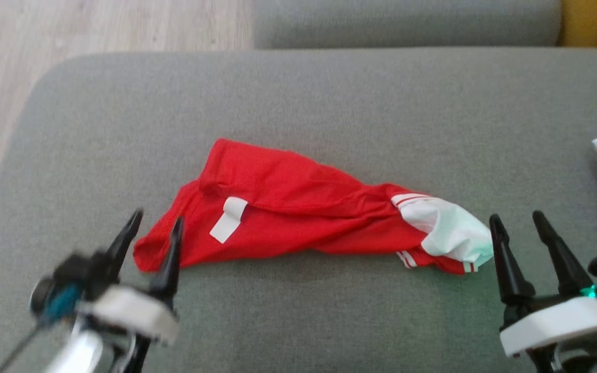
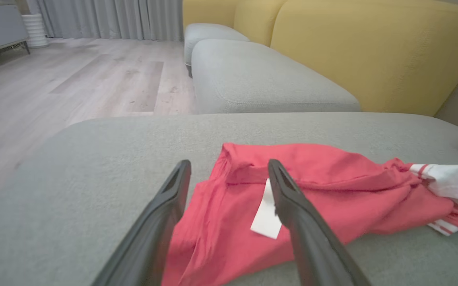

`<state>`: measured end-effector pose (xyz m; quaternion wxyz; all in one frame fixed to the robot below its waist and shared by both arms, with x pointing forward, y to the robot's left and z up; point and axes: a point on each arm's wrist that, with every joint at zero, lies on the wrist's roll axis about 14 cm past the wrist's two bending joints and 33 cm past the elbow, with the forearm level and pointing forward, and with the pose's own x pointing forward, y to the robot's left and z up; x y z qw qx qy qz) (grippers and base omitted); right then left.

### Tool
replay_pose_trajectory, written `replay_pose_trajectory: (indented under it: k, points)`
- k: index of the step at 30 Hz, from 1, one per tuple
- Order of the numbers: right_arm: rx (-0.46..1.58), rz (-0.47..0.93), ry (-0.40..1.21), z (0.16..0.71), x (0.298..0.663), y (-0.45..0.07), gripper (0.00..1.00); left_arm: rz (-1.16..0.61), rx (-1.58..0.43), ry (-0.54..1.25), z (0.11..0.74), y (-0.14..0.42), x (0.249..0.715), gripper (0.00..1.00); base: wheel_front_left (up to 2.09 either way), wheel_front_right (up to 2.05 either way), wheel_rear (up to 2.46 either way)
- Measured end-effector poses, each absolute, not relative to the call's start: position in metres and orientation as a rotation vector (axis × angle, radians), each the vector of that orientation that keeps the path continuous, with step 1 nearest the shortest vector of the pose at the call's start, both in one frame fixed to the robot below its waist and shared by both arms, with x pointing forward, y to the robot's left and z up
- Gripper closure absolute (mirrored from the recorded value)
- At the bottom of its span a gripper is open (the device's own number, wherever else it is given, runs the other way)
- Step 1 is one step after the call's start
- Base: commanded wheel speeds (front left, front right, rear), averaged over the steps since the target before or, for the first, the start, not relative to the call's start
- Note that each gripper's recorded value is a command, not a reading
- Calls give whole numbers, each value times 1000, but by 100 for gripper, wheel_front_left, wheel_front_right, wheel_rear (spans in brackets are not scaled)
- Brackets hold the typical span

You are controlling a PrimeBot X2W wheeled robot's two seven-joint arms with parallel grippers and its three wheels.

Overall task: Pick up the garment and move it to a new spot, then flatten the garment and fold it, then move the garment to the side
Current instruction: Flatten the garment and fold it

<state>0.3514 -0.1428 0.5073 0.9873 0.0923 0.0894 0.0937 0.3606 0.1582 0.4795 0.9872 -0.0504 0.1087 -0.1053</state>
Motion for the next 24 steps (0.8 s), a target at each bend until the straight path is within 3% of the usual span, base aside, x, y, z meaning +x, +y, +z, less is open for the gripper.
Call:
replay_pose_trajectory:
  k: [10, 21, 22, 23, 24]
  points:
    - [196, 196, 206, 493, 381, -138, 0, -384, -125, 414, 451, 123, 428, 0, 0, 0, 0]
    - [207, 163, 244, 476, 388, -147, 0, -444, -167, 640, 398, 112, 437, 0, 0, 0, 0]
    - [207, 162, 242, 477, 388, -147, 0, -451, -167, 656, 395, 111, 436, 15, 0, 0, 0]
    - [207, 161, 244, 476, 388, -147, 0, -456, -178, 663, 395, 109, 435, 84, 0, 0, 0]
    - [206, 159, 247, 475, 387, -148, 0, -460, -182, 673, 393, 108, 434, 100, 0, 0, 0]
